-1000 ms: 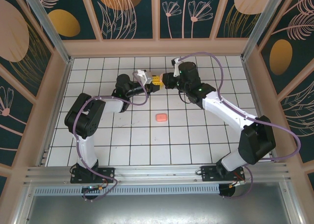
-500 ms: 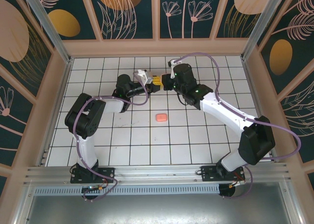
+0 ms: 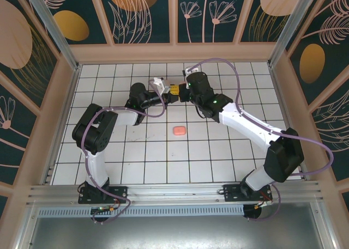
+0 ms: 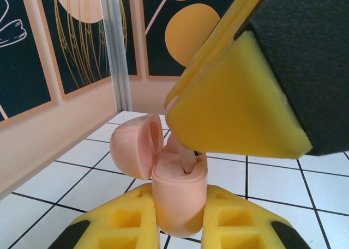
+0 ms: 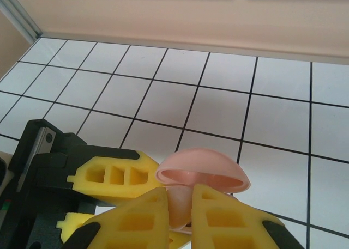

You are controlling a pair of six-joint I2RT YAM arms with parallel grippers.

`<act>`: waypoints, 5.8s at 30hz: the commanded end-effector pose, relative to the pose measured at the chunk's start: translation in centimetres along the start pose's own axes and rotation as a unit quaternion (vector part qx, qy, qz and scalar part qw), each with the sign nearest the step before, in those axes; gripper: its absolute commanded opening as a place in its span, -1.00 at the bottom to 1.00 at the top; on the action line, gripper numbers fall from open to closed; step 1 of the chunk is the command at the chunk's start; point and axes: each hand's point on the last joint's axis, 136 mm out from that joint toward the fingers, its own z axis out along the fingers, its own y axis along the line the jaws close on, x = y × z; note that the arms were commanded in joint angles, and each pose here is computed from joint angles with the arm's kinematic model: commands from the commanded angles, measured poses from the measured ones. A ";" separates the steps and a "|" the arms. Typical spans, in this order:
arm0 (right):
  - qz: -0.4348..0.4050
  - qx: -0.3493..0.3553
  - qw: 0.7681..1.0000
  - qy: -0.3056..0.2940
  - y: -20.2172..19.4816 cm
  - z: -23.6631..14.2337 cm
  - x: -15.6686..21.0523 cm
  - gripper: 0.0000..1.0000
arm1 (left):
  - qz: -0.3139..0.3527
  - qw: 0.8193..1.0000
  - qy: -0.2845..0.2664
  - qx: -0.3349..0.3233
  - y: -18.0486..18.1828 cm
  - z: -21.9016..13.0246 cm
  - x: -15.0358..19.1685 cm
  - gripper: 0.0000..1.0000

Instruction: Insert the wireless bluetooth earbuds into the charging case

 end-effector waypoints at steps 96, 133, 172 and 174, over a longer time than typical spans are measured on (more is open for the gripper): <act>0.241 -0.196 0.949 0.056 -0.9 0.7 -0.9 -0.82 | 0.018 0.999 -0.018 -0.033 1.3 0.6 -2.2 -0.78; 0.176 -0.236 0.956 0.007 -0.9 -2.7 -4.3 -0.38 | 0.019 1.000 -0.017 0.016 -0.5 0.6 -2.3 -0.79; 0.163 -0.392 0.903 0.064 0.3 -4.0 -2.8 -0.28 | -0.014 0.998 -0.032 0.052 -1.5 1.4 -4.4 -0.76; 0.168 -0.387 0.904 0.068 0.3 -4.3 -2.2 -0.31 | -0.017 0.998 -0.033 0.052 -1.4 1.4 -4.5 -0.77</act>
